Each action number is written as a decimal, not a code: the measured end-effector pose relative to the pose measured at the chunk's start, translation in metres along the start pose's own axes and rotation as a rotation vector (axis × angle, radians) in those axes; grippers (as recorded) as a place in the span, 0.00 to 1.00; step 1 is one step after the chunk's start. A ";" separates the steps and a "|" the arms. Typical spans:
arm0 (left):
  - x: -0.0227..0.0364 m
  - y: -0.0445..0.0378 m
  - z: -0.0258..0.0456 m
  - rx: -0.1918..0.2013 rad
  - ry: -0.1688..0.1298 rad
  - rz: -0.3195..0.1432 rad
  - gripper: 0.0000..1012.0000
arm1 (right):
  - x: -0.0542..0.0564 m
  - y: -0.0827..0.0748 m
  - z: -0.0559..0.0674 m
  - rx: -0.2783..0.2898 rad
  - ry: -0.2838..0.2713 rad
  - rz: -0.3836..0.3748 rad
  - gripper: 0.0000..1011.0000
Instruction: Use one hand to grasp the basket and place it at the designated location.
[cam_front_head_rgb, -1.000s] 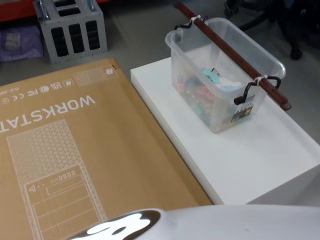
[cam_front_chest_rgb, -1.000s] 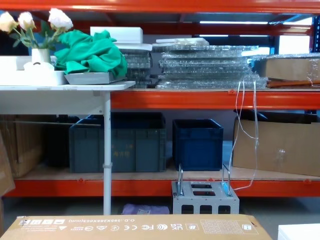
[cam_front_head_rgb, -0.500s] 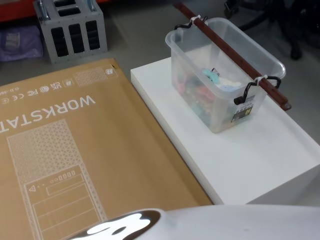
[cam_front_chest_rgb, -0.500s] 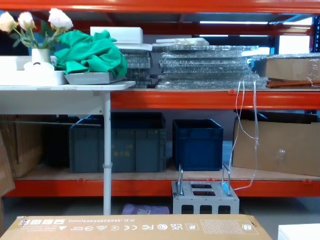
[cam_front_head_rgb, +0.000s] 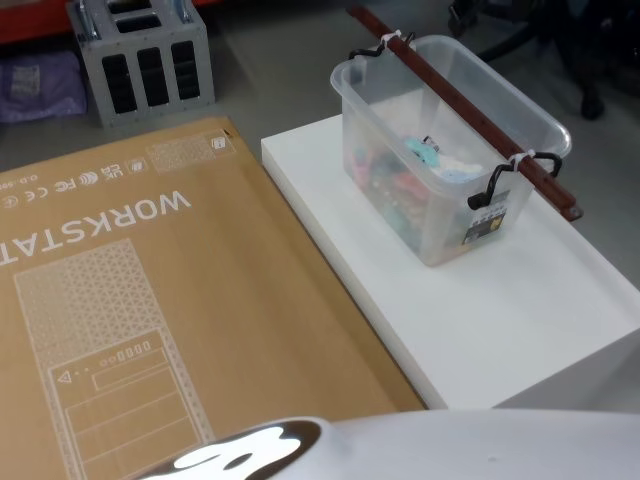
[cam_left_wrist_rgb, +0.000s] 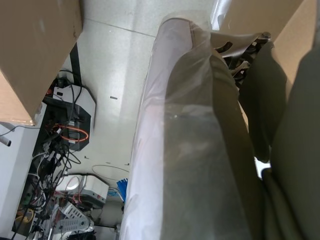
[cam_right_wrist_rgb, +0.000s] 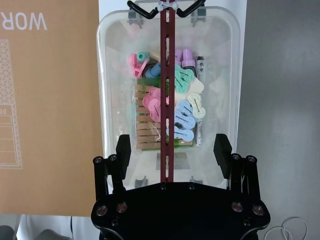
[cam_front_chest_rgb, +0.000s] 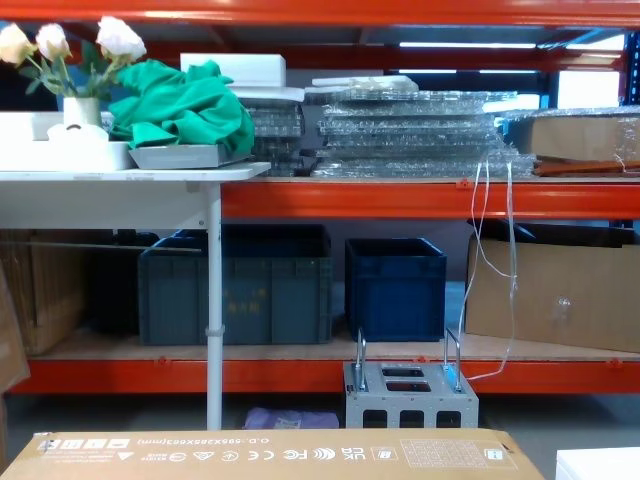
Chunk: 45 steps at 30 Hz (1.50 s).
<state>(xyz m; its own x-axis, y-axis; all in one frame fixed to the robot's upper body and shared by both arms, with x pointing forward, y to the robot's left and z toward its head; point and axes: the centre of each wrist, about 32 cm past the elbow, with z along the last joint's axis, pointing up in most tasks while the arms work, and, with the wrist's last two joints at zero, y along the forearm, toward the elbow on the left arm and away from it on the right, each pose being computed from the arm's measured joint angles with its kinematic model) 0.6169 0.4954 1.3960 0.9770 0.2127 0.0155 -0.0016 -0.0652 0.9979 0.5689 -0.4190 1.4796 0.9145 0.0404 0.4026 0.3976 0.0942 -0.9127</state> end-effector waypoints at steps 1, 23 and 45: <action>0.0000 0.0000 0.0000 0.000 0.000 0.000 0.00 | 0.000 0.000 0.000 0.000 0.000 0.000 0.99; 0.0000 0.0000 0.0000 0.000 0.000 0.000 0.00 | 0.000 0.010 -0.004 0.019 -0.014 0.022 0.99; 0.0000 0.0000 0.0000 0.000 0.000 0.000 0.00 | 0.013 0.056 0.002 0.007 -0.030 0.124 0.99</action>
<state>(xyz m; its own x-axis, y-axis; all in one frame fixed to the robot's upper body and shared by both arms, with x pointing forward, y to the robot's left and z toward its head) 0.6169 0.4954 1.3961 0.9770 0.2127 0.0156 -0.0017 -0.0652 0.9979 0.6034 -0.4107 1.4339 0.9539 0.0819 0.2888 0.2812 0.0933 -0.9551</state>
